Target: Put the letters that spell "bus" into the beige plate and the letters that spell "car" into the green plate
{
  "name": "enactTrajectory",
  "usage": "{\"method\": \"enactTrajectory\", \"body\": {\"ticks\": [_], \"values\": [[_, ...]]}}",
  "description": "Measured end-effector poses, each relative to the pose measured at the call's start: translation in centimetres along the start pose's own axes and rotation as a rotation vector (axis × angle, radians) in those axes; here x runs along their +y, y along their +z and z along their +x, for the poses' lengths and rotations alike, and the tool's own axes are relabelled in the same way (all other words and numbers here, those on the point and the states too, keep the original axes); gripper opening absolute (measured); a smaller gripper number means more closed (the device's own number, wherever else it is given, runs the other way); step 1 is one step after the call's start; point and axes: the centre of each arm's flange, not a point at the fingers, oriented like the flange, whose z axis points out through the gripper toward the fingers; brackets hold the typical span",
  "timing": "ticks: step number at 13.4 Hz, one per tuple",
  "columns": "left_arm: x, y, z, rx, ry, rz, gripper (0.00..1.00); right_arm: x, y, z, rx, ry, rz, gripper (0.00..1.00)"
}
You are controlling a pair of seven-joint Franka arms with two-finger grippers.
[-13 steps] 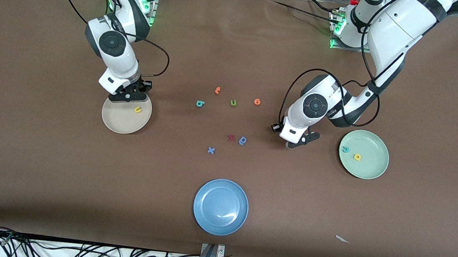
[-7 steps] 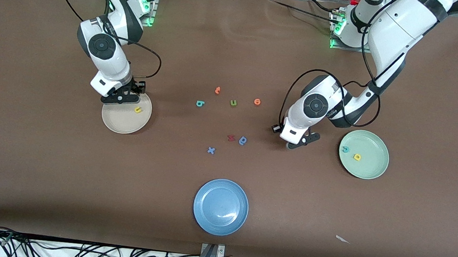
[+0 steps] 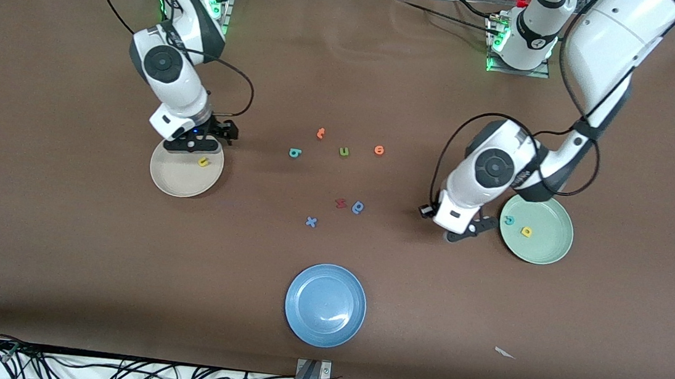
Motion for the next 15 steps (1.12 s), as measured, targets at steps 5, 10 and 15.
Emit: {"method": "enactTrajectory", "body": {"ticks": [5,10,15], "values": [[-11.9,-3.3,8.1,-0.062,0.175,0.090,0.30,-11.2,0.1,-1.3,-0.007,0.118,0.069,1.00],[-24.4,-2.3,13.3,-0.130,0.285,0.071,0.30,-14.8,3.2,-2.0,-0.002,0.164,0.085,1.00],[-25.1,1.3,13.5,-0.172,0.300,0.035,0.37,-16.9,5.6,-2.4,0.020,0.180,0.073,1.00]]}}
